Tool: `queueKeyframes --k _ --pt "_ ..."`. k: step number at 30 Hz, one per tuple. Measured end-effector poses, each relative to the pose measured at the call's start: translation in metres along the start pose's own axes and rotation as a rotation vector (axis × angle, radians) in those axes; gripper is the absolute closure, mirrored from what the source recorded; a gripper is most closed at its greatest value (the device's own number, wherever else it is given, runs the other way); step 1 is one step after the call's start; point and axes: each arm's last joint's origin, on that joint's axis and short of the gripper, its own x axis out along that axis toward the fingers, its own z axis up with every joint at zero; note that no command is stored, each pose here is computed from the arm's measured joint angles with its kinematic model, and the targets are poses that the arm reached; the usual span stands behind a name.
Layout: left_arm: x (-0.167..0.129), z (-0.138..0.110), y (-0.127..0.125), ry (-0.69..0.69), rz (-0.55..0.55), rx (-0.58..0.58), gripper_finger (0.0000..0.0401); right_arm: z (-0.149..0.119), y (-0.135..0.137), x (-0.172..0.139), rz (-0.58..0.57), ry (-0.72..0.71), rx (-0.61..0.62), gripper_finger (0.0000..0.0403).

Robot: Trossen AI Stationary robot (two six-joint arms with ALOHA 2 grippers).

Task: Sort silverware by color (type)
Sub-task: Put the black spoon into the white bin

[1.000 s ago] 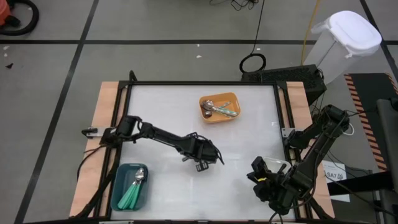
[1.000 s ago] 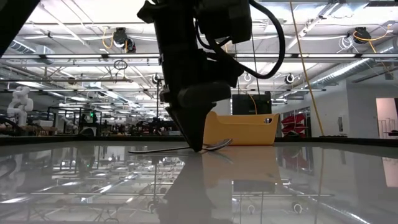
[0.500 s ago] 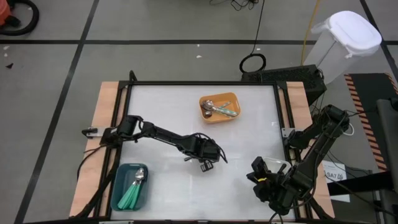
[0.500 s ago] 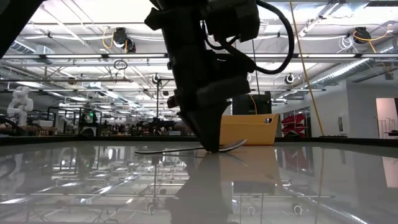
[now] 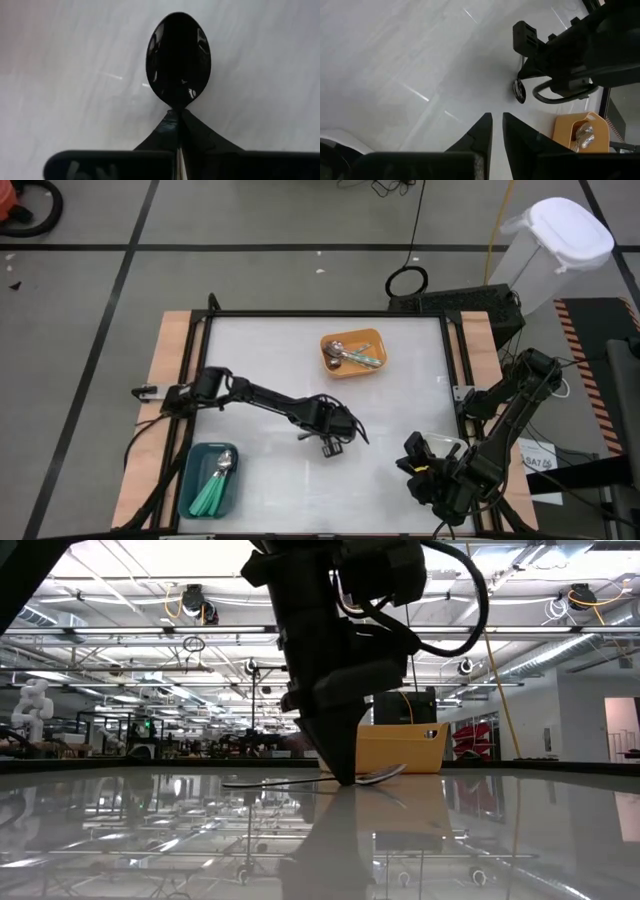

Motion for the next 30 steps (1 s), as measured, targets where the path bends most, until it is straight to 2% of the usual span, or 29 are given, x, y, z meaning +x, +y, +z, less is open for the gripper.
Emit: queueKeyframes --k 8,21,30 --pt "-0.022 -0.001 -0.022 0.016 0.044 0.097 0.0397 0.0 0.0 0.0 0.0 0.0 0.0 0.0365" --pt "-0.064 0.011 -0.066 -0.182 -0.026 0.307 0.0398 0.0 0.0 0.0 0.0 0.004 -0.003 0.0365" --pt "-0.087 0.008 -0.092 -0.28 -0.013 0.466 0.0398 -0.002 0.0 0.0 -0.003 0.017 0.016 0.0365"
